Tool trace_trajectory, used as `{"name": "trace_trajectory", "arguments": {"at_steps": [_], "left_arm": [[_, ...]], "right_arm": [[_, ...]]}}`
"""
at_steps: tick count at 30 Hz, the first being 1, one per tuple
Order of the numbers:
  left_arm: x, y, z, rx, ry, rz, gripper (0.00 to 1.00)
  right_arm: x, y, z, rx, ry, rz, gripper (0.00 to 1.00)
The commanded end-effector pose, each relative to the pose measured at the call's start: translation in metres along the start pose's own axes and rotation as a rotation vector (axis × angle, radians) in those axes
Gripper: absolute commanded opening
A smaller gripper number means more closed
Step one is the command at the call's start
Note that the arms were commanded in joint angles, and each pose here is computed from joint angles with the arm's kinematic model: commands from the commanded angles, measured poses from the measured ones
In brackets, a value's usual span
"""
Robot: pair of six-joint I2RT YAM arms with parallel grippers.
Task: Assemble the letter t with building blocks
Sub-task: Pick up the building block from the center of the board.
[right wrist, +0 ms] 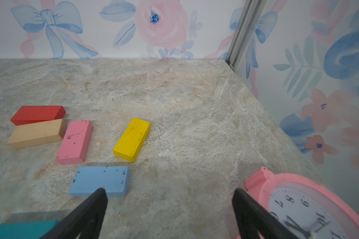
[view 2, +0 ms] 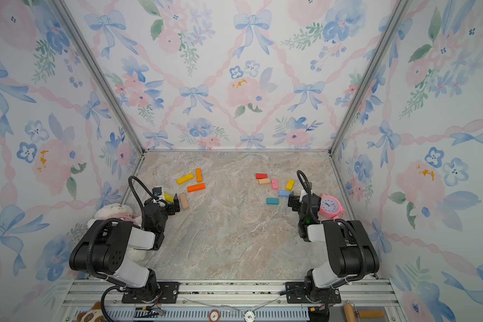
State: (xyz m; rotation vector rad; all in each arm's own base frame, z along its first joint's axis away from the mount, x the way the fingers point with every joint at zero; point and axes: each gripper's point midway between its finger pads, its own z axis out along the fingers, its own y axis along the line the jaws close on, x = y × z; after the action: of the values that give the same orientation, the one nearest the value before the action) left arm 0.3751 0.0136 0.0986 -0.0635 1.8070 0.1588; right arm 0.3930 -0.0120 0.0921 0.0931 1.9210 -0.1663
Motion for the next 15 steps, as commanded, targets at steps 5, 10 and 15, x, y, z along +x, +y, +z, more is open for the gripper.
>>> {"name": "trace_trajectory", "arguments": {"at_steps": [5,10,15], "left_arm": [[-0.006,0.001,0.000,0.004,-0.017,-0.019,0.98],[-0.007,0.001,0.000,0.005,-0.020,-0.019,0.98],[-0.018,-0.001,-0.002,0.006,-0.044,-0.004,0.98]], "right_arm": [[-0.005,0.002,0.001,-0.012,-0.015,0.008,0.96],[-0.009,-0.002,0.000,0.016,-0.024,0.013,0.96],[-0.034,-0.007,-0.014,0.051,0.009,0.010,0.96]]}}
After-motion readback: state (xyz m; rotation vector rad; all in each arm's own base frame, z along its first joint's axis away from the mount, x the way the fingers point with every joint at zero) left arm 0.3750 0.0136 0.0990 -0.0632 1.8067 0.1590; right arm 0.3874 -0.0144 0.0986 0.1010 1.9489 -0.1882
